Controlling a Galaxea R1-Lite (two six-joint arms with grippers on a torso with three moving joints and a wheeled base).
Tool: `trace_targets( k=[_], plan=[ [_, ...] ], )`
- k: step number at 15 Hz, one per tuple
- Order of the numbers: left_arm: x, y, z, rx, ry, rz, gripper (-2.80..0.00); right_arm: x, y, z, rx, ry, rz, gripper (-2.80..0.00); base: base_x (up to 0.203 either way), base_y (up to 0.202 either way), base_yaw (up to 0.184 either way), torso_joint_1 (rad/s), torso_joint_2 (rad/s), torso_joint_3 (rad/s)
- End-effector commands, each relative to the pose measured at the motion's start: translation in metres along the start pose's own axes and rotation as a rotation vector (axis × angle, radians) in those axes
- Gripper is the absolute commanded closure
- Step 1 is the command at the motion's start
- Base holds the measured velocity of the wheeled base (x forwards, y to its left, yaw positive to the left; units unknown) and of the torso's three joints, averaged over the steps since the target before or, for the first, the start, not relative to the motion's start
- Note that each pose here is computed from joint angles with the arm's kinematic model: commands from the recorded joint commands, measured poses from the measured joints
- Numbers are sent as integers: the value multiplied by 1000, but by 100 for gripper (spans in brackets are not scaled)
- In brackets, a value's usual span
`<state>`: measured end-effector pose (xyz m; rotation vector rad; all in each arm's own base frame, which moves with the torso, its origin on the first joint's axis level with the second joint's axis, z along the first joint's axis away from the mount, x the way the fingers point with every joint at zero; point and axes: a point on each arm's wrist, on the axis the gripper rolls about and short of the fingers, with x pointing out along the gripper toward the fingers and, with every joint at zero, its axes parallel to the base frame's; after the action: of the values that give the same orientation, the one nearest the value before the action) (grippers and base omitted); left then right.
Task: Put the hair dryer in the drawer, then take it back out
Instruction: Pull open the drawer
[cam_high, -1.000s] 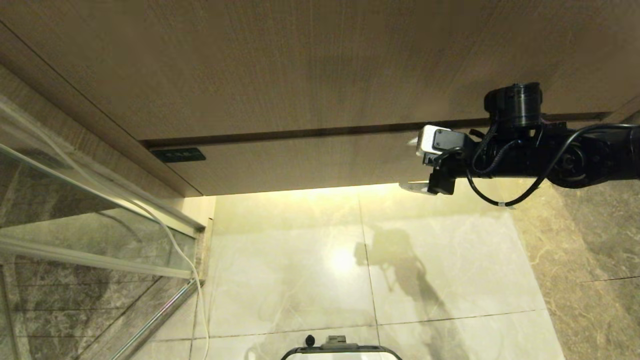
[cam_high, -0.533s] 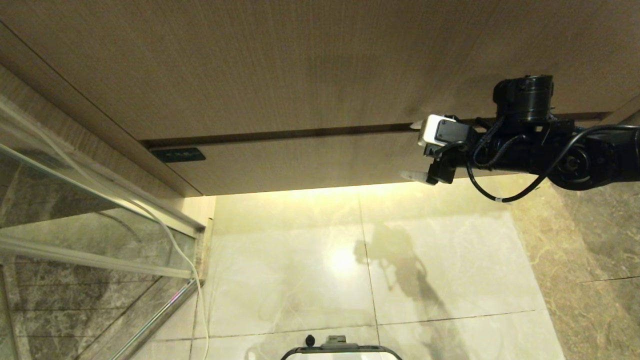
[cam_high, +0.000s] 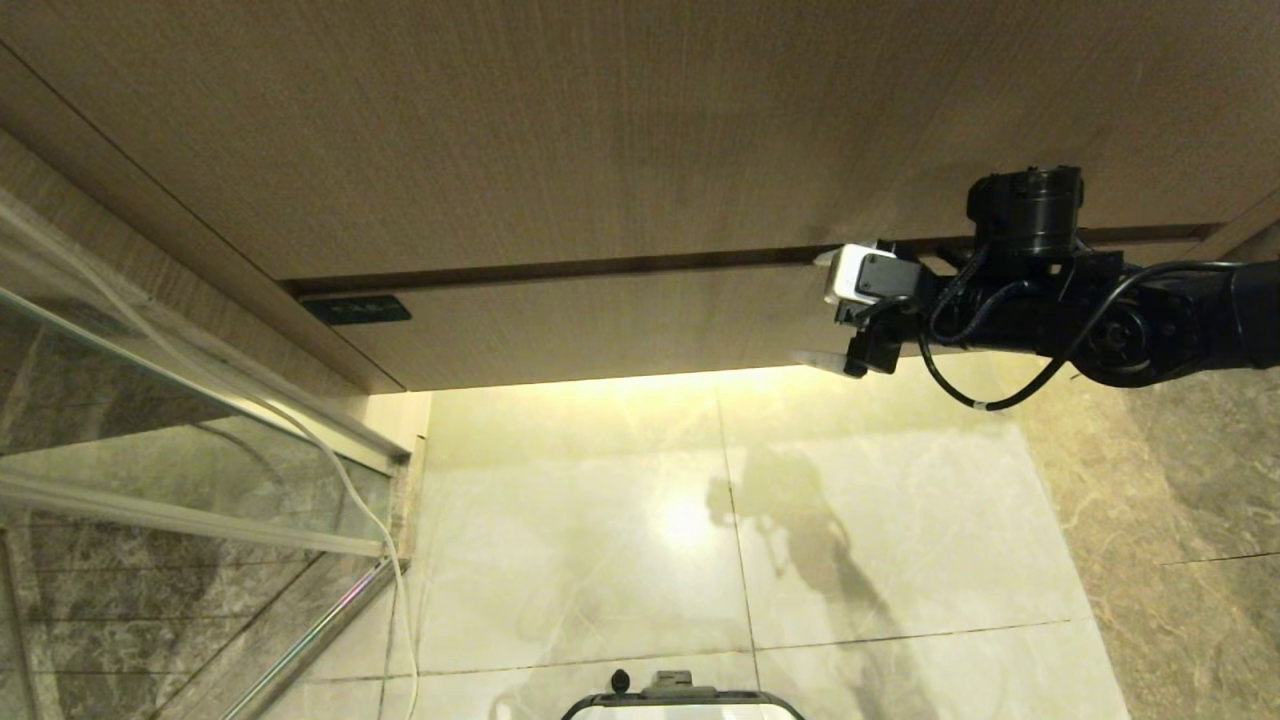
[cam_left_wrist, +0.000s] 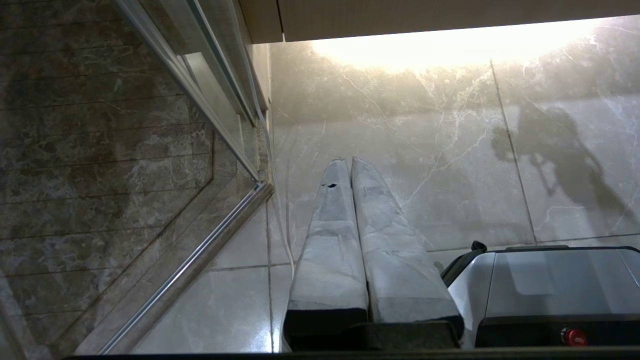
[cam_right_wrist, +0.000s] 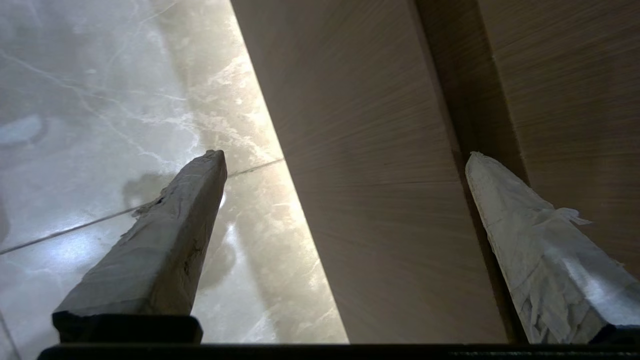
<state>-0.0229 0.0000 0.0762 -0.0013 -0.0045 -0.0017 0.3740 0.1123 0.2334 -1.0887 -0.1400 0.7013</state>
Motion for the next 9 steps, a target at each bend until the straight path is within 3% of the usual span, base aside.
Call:
trace_targets(
  k=[1,3,9],
  plan=[
    [0,0,0,0,1,0,0,3,-2,-1,-36,-3,-33,-280,0,0,0,0,0,0],
    [0,0,0,0,1,0,0,3,0,-3,-99,45,-61,-280,0,0,0,0,0,0],
    [0,0,0,0,1,0,0,9,5,-7,-116,61,-54,-280,0,0,0,0,0,0]
  ],
)
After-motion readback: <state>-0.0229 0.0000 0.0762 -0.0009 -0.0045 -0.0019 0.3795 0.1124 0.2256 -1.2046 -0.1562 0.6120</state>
